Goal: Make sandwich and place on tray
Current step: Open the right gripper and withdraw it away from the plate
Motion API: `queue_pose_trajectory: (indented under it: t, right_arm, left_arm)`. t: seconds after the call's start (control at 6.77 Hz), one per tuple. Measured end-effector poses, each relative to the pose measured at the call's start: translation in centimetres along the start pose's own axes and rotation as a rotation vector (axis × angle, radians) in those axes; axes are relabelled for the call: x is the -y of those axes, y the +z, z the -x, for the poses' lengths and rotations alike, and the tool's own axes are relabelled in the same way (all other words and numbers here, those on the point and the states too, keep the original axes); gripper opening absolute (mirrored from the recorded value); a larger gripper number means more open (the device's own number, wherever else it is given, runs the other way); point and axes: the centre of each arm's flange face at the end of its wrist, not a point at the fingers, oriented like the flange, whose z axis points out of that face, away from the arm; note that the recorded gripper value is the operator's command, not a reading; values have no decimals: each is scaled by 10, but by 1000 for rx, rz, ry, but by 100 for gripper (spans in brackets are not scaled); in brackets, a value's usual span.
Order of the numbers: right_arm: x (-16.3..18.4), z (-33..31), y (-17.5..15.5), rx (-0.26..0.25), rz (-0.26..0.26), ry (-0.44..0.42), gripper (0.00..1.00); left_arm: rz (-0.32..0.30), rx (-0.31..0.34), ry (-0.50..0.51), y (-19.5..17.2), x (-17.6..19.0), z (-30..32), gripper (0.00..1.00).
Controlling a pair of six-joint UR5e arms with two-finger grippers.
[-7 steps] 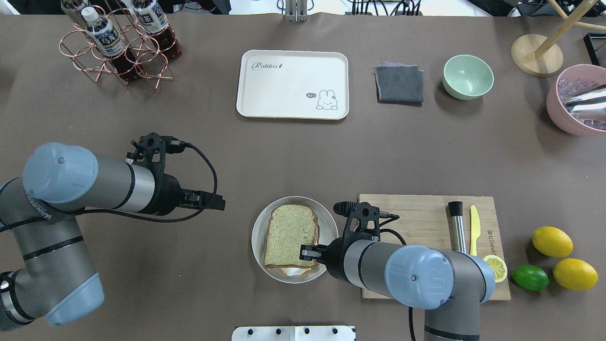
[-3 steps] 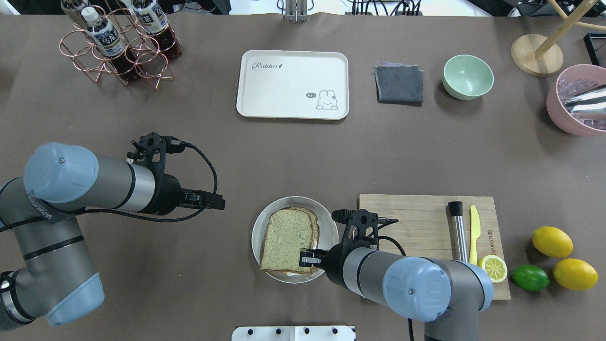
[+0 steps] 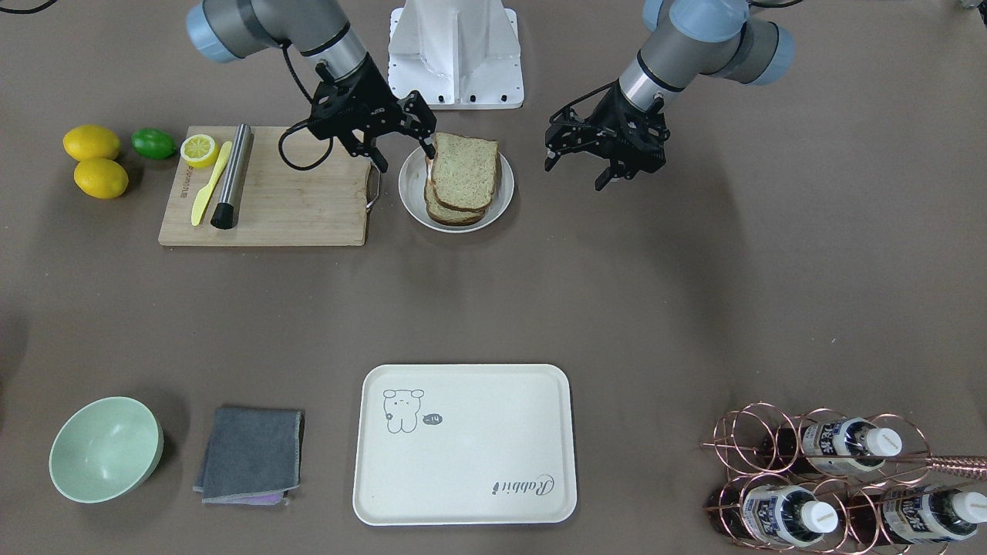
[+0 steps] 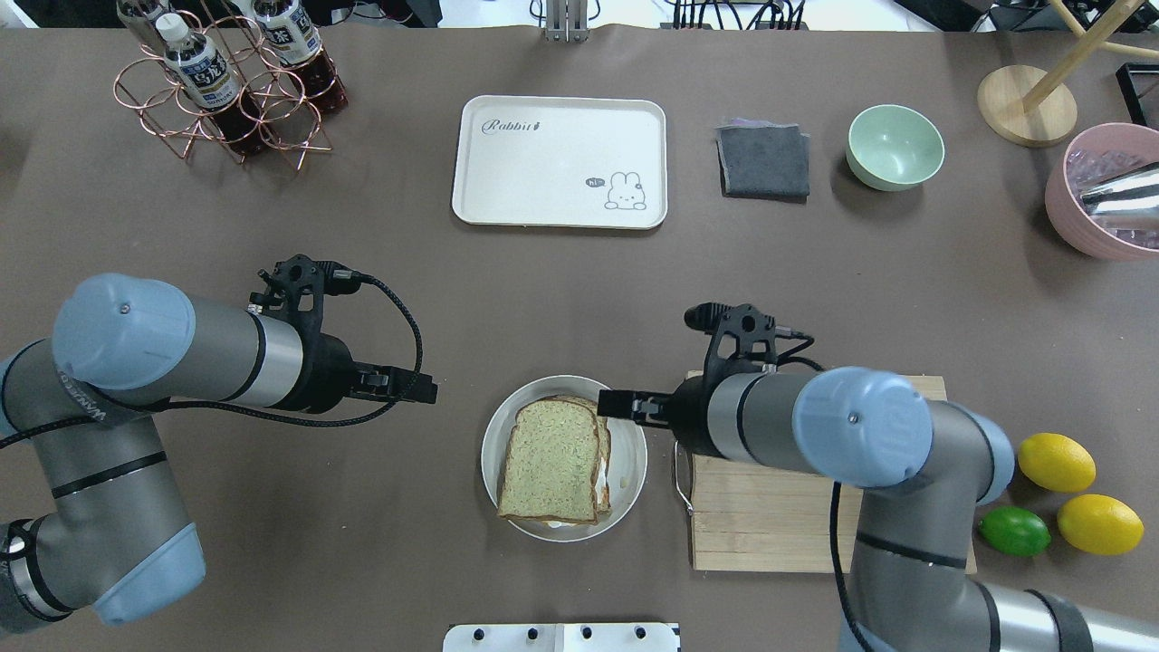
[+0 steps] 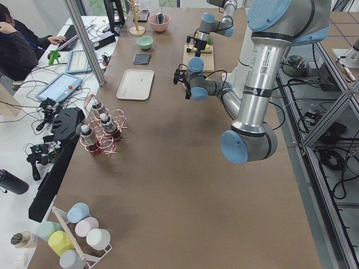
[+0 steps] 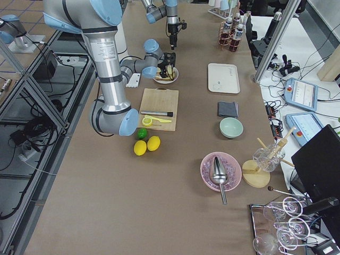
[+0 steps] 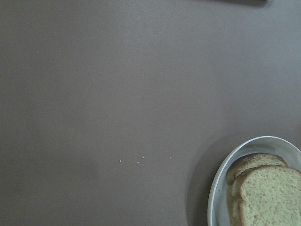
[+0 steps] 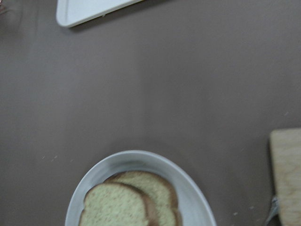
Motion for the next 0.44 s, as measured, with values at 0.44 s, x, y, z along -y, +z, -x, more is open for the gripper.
queue_pose_trajectory:
  t: [0.44]
  right_arm:
    - [120,-119,-50,-235,101,-115,100]
  left_arm:
    - [26,1,7,16,-12,-10,96]
